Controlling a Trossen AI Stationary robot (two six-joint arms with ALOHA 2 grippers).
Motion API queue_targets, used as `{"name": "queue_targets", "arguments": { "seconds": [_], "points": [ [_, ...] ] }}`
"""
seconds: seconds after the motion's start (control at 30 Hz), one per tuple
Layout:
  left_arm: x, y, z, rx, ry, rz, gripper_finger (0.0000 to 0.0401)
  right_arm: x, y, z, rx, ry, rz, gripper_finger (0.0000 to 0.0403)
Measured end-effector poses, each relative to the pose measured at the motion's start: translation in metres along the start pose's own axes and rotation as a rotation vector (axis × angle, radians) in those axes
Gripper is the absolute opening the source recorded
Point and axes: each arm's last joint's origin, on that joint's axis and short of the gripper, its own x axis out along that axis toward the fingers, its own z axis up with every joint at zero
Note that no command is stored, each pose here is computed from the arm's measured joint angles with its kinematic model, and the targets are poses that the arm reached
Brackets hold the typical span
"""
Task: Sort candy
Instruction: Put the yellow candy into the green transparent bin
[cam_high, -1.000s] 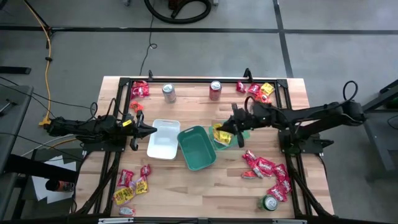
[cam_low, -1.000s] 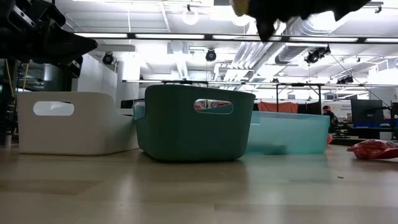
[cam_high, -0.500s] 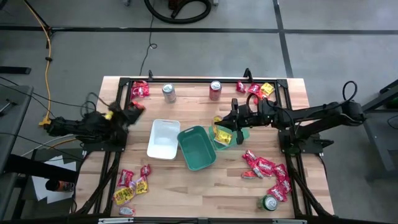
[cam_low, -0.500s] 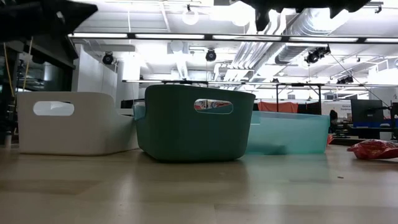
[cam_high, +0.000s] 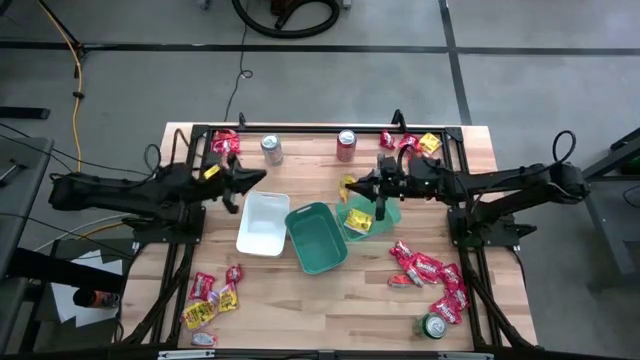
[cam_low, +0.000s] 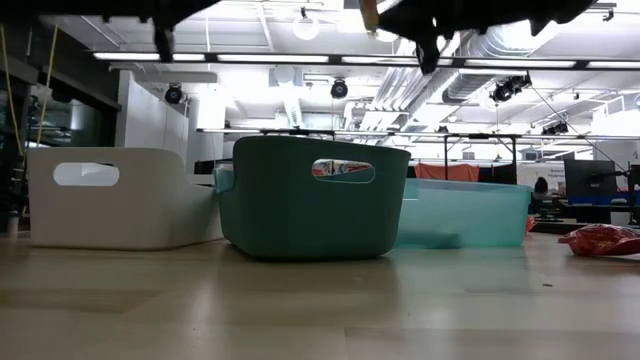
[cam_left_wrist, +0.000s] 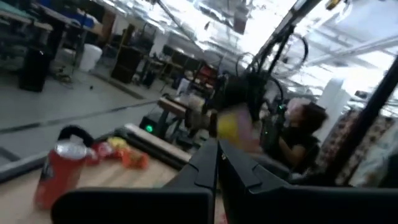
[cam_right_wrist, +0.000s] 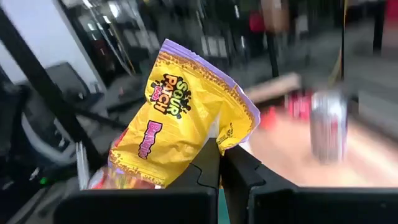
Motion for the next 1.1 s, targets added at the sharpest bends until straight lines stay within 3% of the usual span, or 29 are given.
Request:
{"name": "queue_targets", "arguments": {
  "seconds": [0.2, 0.4, 0.53, 0.7, 0.83, 0.93, 1.1],
  "points": [
    [0.019, -0.003, 0.013, 0.009, -0.008, 0.028, 0.0001, -0.006, -0.005, -0.037, 0.102, 0.374, -0.079, 0.0000],
    [0.022, 0.000, 0.007, -0.083, 0.027, 0.052, 0.0001, -0.016, -0.012, -0.055, 0.175, 0.575, -0.182, 0.0003],
    [0.025, 0.000, 0.002, -0.082, 0.050, 0.056, 0.0001, -0.018, -0.018, -0.056, 0.181, 0.600, -0.235, 0.0041],
    [0.029, 0.001, -0.003, -0.123, 0.073, 0.069, 0.0001, -0.020, -0.024, -0.057, 0.175, 0.627, -0.264, 0.0138],
    [0.029, -0.001, -0.004, -0.139, 0.080, 0.057, 0.0001, -0.019, -0.022, -0.053, 0.139, 0.600, -0.209, 0.0206],
    [0.028, -0.005, -0.005, -0.154, 0.093, 0.024, 0.0012, -0.015, -0.016, -0.038, 0.208, 0.542, -0.146, 0.0230],
    [0.026, -0.022, 0.002, -0.262, 0.225, -0.158, 0.0067, -0.007, 0.001, -0.009, 0.256, 0.388, -0.058, 0.0236]
  ]
}}
